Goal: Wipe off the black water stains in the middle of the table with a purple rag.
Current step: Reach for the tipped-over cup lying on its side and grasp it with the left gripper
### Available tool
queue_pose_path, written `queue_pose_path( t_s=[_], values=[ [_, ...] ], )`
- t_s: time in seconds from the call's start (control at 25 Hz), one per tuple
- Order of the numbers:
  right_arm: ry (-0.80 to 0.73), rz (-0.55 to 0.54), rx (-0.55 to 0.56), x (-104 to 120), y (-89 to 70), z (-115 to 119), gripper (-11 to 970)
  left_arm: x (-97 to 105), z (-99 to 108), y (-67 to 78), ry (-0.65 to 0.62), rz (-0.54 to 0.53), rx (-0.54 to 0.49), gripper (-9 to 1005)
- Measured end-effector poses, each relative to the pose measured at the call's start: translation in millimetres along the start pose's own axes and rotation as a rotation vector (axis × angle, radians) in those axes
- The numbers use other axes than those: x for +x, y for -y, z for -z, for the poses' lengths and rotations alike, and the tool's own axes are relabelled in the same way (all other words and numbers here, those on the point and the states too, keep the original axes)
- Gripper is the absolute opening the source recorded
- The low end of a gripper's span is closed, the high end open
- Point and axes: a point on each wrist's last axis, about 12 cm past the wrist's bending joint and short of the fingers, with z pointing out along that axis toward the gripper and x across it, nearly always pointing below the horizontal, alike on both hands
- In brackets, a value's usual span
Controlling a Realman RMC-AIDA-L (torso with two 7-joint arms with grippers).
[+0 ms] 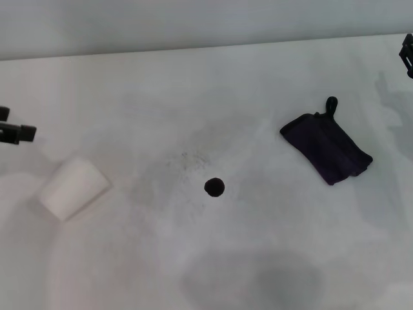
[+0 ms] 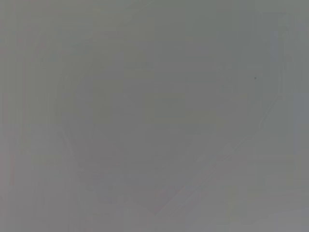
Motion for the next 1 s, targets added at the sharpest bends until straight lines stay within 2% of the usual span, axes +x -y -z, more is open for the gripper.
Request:
queue_pose_path(
  t_s=[0.2,0.48,0.8,1.0],
  values=[
    [-0.001,0.0,0.001,0.4,0.1,0.5,727,-12.2,-9.7,8.2,-0.106,-0.039,0.004,872],
    [-0.004,-0.014,-0.002,1.4,-1.7,0.9,727,-18.7,-31.8,25.2,-0.211,-0.103,0.018,873],
    [-0.005,-0.036,-0.006,1.8,-4.2,0.6,726,-13.8,-37.8,26.6,-0.251,-0.096,0.031,872],
    [-0.004,-0.048,-0.004,1.5,-3.7,0.5,726,-11.5,-49.7,25.0,-0.264,-0.111,0.034,872]
  ],
)
